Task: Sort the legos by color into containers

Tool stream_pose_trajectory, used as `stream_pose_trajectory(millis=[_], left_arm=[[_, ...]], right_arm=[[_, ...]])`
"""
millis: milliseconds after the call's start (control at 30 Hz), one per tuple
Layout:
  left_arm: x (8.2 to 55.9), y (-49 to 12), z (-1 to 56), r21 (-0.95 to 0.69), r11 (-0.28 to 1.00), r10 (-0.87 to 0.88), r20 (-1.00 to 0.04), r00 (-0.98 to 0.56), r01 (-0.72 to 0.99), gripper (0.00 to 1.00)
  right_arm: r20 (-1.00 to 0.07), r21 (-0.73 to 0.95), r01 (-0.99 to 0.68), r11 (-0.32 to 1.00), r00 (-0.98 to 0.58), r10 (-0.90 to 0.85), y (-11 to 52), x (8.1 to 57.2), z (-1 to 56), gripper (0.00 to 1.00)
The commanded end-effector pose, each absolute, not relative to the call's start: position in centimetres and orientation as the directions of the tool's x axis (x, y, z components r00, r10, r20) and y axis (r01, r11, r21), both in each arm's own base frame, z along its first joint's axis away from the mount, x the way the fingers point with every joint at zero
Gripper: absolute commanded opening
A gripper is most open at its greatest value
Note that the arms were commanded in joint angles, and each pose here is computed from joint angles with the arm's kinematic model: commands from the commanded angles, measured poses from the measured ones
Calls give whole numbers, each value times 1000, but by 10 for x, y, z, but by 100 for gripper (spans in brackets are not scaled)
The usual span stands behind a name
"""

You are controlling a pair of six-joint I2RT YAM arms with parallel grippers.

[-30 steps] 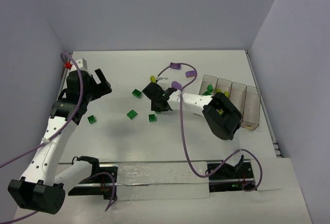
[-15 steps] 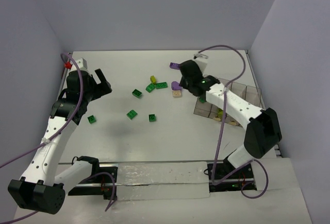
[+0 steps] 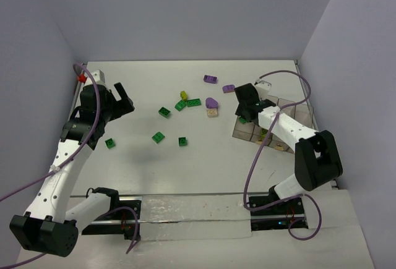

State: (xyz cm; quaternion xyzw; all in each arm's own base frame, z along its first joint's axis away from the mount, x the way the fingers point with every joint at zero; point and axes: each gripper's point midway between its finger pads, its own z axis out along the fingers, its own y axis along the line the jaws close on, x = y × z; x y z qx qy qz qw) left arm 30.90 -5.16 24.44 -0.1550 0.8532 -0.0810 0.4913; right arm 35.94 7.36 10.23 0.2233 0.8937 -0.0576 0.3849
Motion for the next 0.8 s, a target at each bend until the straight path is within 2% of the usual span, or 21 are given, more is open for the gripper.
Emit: stream_pose_trajectory(millis=[0, 67, 200, 333, 400, 433, 567, 667, 767], left_arm=[[313, -55, 261, -306, 940, -342, -832, -436, -154, 99], [313, -56, 261, -310, 938, -345, -831, -435, -153, 99], [313, -57, 260, -315, 937, -349, -828, -439, -152, 99], [314, -56, 260, -316, 936, -353, -827, -437, -157, 99], [313, -56, 260, -316, 935, -355, -826, -437, -163, 99], [313, -55, 260, -316, 934, -356, -826, -437, -165, 99], [310, -53, 262, -313, 935, -356, -831, -429, -169, 99], [309, -52, 263, -307, 936, -352, -833, -428, -172, 99], [308, -52, 262, -307, 936, -351, -831, -431, -172, 99]], right_arm=[[-758, 89, 467, 880, -541, 364, 68, 366, 117, 67], [-755, 92, 458, 884, -547, 362, 70, 366, 119, 73], [-772, 116, 403, 908, -538, 338, 89, 363, 136, 75], [-795, 189, 174, 966, -551, 255, 153, 357, 160, 74], [-805, 236, -76, 969, -574, 151, 230, 338, 174, 74], [-801, 244, -149, 958, -588, 112, 253, 330, 175, 74], [-746, 242, -357, 902, -663, -62, 333, 291, 147, 81], [-702, 201, -418, 886, -692, -168, 365, 273, 119, 84], [-652, 141, -376, 916, -732, -200, 372, 272, 89, 88]])
